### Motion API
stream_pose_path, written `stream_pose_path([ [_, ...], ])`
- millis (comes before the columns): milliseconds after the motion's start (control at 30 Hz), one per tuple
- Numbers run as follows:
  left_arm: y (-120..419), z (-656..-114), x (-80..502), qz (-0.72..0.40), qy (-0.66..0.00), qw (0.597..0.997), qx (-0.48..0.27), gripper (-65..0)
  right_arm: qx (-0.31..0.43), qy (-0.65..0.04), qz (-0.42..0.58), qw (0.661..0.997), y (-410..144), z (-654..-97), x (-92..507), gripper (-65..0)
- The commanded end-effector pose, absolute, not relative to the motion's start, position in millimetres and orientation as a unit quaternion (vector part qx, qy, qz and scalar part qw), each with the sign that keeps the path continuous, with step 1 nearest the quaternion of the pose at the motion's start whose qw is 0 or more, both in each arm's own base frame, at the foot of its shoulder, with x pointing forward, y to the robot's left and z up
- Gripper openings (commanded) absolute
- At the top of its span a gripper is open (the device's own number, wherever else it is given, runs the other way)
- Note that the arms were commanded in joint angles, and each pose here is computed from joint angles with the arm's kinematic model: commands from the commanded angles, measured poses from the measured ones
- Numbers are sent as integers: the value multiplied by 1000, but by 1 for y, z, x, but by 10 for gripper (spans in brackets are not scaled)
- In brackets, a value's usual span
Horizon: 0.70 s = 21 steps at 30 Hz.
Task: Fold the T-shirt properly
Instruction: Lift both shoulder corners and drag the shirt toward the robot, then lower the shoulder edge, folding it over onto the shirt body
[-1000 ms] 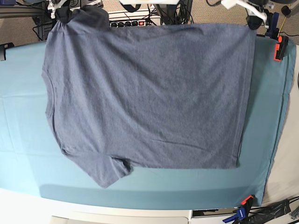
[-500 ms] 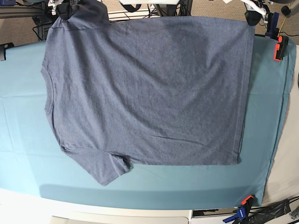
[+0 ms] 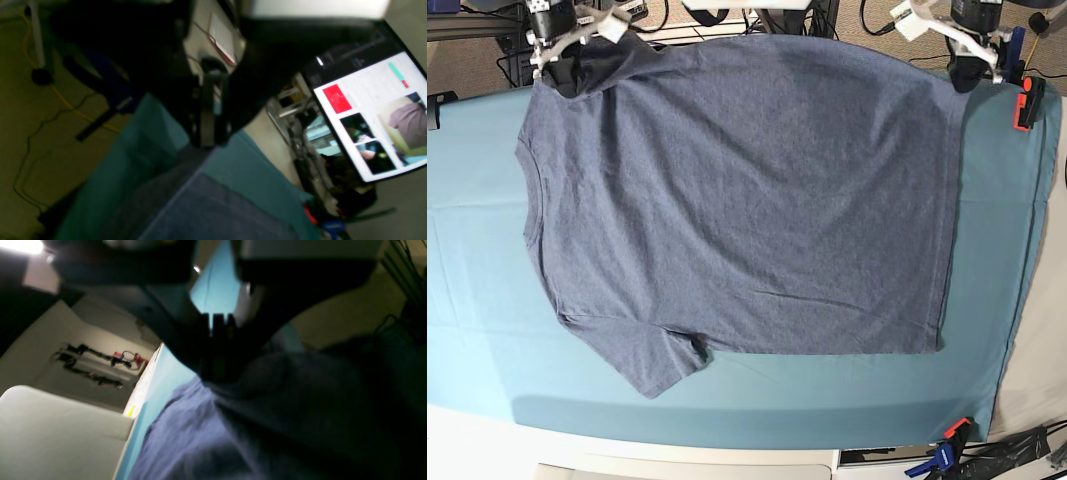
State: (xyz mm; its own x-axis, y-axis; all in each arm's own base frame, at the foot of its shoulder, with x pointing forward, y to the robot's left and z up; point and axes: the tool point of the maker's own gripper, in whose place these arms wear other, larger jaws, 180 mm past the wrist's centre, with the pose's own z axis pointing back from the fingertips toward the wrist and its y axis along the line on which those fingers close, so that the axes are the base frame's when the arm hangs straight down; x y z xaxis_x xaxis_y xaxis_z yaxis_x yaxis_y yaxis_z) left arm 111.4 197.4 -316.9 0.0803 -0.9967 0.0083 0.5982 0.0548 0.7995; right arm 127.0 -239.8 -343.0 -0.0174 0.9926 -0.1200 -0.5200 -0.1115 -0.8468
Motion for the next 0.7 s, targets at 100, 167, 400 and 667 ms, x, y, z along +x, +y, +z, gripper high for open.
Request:
stream_pose_path([
  [100, 196, -309, 128, -587, -329, 663, 328, -650, -391, -337, 620, 592, -240, -332, 155, -650],
  [167, 196, -308, 134, -583, -335, 664, 328, -650, -388, -344, 614, 595, -239, -331, 166, -650],
  [400, 195, -303, 151, -570, -353, 663, 333, -650, -377, -363, 592, 613, -238, -327, 199, -650],
  [667, 205, -296, 166, -551, -363, 668, 344, -650, -385, -377, 572, 619, -240, -318, 215, -650],
])
